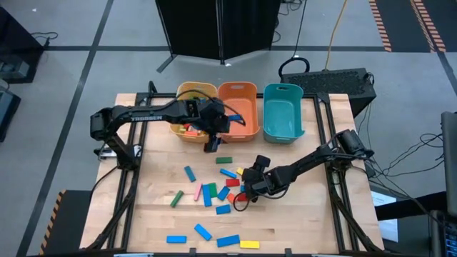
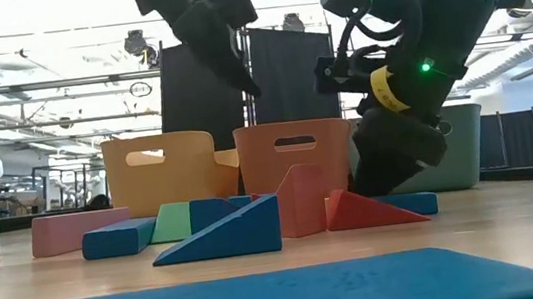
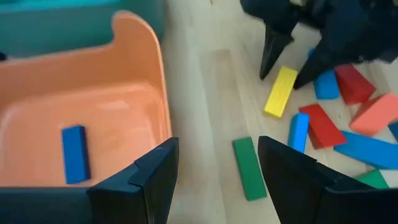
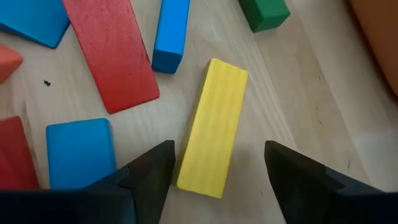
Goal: Sort blocks by size
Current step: Put the yellow rectangle block into the orange bin
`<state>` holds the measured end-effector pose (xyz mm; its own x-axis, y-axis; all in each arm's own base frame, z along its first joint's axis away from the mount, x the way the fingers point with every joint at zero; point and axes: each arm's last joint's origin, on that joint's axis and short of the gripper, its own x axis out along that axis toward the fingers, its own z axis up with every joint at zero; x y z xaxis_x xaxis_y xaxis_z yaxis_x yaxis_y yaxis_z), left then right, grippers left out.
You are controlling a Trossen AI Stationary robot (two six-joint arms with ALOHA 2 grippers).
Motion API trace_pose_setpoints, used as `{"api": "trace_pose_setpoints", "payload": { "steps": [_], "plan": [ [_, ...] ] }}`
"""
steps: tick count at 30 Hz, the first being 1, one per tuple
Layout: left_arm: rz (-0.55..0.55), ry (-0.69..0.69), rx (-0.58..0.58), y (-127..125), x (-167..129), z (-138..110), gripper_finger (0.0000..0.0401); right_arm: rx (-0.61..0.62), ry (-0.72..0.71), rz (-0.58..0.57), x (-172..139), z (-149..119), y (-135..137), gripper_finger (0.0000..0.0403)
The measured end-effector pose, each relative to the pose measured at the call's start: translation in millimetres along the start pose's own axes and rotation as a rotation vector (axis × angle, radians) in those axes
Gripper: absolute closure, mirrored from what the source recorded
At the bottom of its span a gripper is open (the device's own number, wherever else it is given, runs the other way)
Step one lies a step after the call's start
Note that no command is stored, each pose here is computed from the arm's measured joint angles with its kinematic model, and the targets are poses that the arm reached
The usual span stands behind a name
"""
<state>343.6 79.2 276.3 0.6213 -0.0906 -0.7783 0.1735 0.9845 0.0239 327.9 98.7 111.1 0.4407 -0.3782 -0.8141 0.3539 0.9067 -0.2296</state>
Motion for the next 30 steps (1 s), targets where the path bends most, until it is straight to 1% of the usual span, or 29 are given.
{"api": "trace_pose_setpoints", "payload": {
  "steps": [3, 7, 10, 11, 13, 17, 22, 27, 30],
  "plan": [
    [-0.008, -0.002, 0.012, -5, 8, -5, 0.018, -0.007, 0.001, -0.001, 0, 0, 0, 0.02],
    [-0.022, 0.005, 0.023, -12, 18, -12, 0.018, -0.019, -0.005, -0.005, 0, 0, 0, 0.0272],
    [-0.023, -0.007, 0.038, -15, 23, -15, 0.018, -0.031, -0.029, -0.056, 1, 0, -2, 0.0323],
    [-0.026, -0.005, 0.039, -16, 25, -16, 0.018, -0.038, -0.035, -0.081, 1, 0, -3, 0.0328],
    [-0.033, -0.011, 0.044, -18, 27, -18, 0.018, -0.045, -0.046, -0.113, 1, 0, -5, 0.0328],
    [-0.045, -0.028, 0.058, -21, 30, -16, 0.018, -0.045, -0.063, -0.127, -4, 2, -8, 0.0328],
    [-0.05, -0.052, 0.109, -28, 31, -12, 0.018, -0.014, -0.145, -0.185, -16, 11, -13, 0.0309],
    [-0.055, -0.088, 0.159, -36, 33, -6, 0.018, -0.028, -0.194, -0.199, -25, 17, -16, 0.0315],
    [-0.059, -0.106, 0.174, -40, 33, -3, 0.018, -0.039, -0.235, -0.242, -28, 21, -17, 0.0315]
  ]
}}
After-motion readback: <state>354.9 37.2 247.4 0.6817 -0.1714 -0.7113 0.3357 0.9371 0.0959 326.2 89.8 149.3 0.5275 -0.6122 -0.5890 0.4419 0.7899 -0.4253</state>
